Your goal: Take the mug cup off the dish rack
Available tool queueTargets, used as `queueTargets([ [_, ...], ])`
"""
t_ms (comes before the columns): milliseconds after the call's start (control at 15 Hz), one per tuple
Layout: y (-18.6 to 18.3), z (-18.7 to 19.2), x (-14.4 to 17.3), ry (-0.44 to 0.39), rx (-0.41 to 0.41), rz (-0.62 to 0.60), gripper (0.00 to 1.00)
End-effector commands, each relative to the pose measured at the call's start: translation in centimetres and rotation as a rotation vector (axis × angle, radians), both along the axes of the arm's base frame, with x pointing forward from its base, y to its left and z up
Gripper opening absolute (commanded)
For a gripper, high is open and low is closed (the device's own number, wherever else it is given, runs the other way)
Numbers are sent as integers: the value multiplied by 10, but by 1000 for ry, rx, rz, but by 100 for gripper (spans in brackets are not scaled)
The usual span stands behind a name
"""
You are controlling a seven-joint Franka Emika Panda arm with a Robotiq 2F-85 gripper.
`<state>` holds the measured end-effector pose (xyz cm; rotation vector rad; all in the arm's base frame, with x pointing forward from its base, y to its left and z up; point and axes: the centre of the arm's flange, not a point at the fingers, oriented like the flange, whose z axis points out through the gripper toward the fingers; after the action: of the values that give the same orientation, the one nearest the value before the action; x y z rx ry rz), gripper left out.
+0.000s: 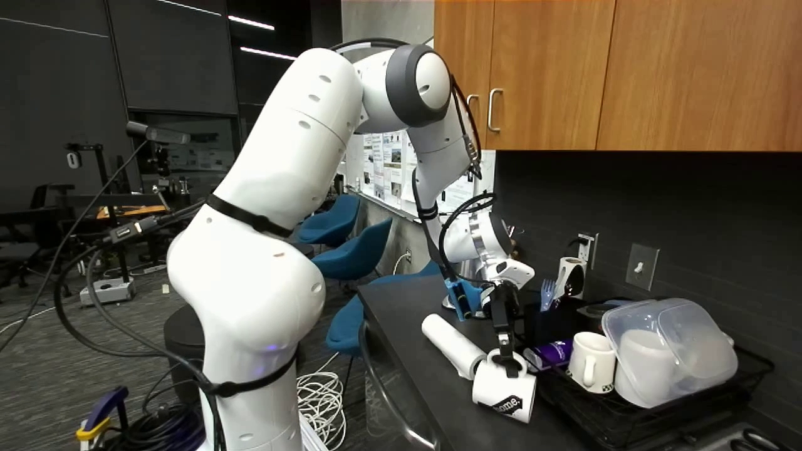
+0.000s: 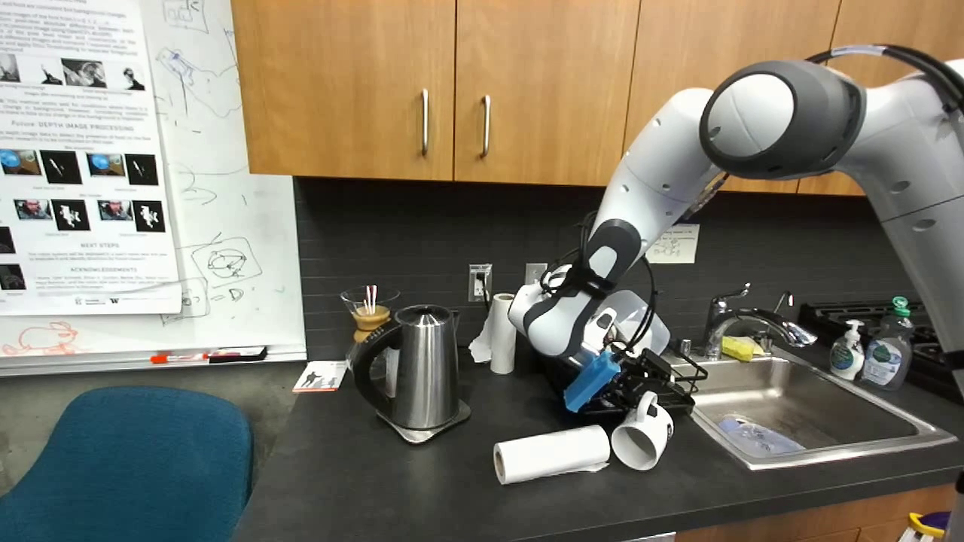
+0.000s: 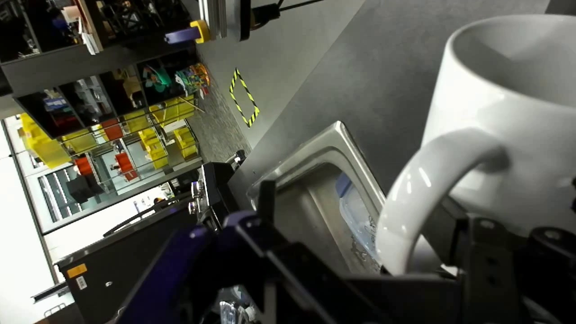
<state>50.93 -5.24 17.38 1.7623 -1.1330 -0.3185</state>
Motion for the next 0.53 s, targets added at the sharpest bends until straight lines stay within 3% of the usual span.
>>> queueTargets([
  [0, -11, 6, 15, -43, 9, 6, 100],
  [467, 1, 29, 33, -128, -2, 81, 100],
])
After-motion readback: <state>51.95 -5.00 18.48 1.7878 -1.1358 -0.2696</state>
